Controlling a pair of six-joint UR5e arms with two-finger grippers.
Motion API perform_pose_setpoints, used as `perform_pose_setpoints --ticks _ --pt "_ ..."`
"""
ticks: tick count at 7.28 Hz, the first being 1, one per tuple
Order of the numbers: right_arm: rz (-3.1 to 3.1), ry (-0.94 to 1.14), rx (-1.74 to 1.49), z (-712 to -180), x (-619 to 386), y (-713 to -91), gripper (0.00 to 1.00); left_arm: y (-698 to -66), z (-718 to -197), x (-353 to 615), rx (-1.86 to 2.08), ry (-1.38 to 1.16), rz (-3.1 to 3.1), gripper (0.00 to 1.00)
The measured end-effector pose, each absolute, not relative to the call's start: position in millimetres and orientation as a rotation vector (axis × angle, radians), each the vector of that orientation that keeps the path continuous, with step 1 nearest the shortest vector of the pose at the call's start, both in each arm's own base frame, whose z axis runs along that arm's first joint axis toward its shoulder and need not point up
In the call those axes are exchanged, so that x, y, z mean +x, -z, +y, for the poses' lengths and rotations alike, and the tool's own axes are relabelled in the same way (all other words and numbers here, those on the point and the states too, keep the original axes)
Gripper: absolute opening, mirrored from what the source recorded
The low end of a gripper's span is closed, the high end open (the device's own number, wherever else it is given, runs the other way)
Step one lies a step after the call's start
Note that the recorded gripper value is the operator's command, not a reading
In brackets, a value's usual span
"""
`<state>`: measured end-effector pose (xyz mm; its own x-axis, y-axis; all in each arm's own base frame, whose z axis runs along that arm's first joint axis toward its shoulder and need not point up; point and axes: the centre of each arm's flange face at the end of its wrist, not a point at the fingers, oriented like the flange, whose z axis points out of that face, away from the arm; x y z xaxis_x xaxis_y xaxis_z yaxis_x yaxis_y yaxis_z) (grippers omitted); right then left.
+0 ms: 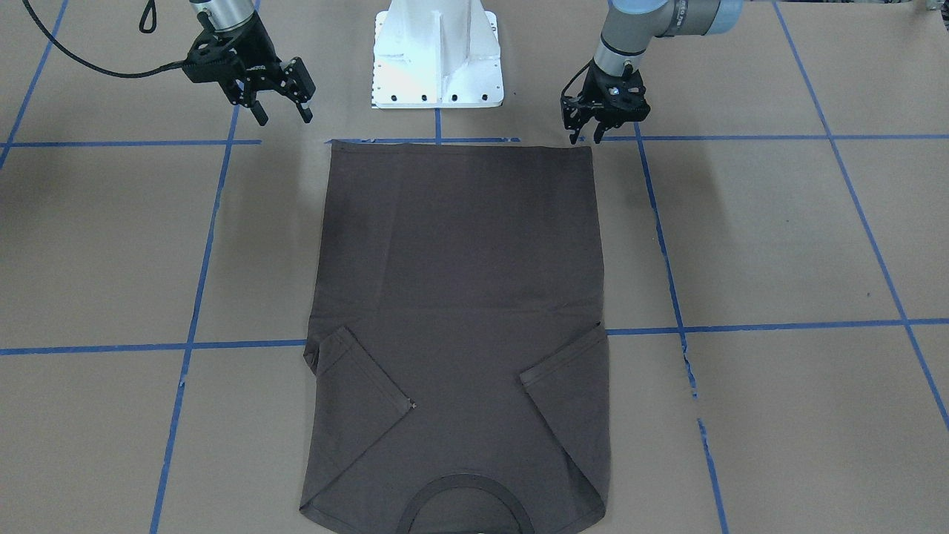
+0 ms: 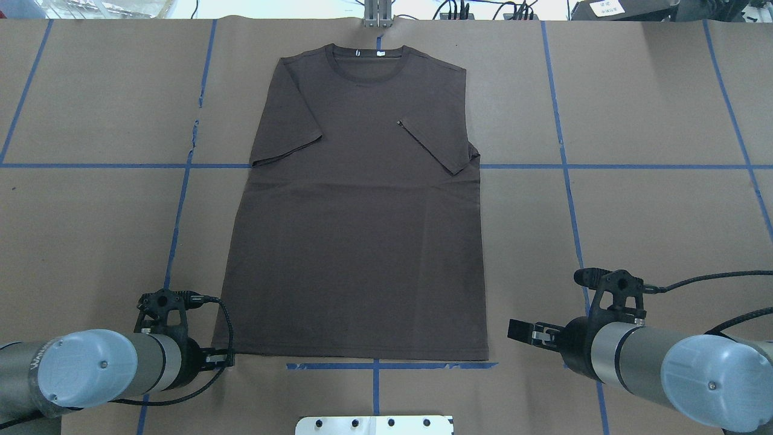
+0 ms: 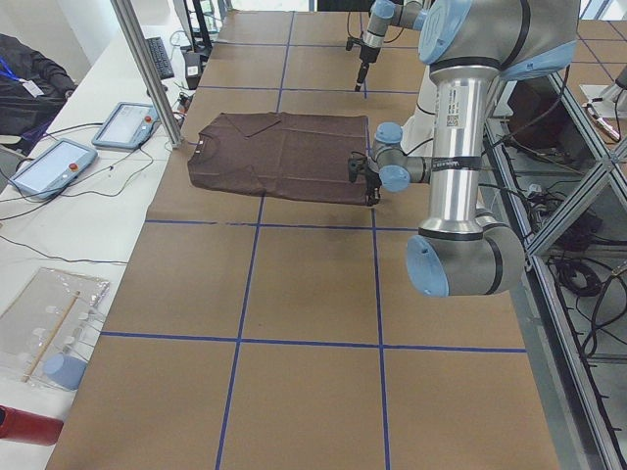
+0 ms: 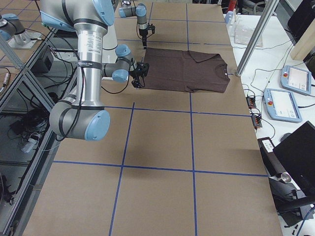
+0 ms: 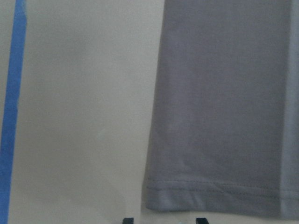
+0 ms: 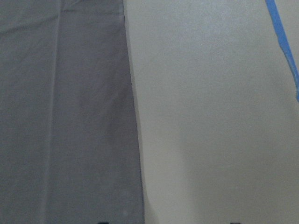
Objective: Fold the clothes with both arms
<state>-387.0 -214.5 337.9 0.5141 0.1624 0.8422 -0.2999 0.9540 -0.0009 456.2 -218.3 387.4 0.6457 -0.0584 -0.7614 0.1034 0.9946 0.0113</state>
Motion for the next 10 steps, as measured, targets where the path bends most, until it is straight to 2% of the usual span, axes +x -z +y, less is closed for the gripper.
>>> perform_pose_setpoints --ticks 10 --pt "-1.002 -0.281 0.154 -214.6 -384.7 -333.9 0.90 -390.6 -232.2 459.1 0.074 0.105 0.865 0.46"
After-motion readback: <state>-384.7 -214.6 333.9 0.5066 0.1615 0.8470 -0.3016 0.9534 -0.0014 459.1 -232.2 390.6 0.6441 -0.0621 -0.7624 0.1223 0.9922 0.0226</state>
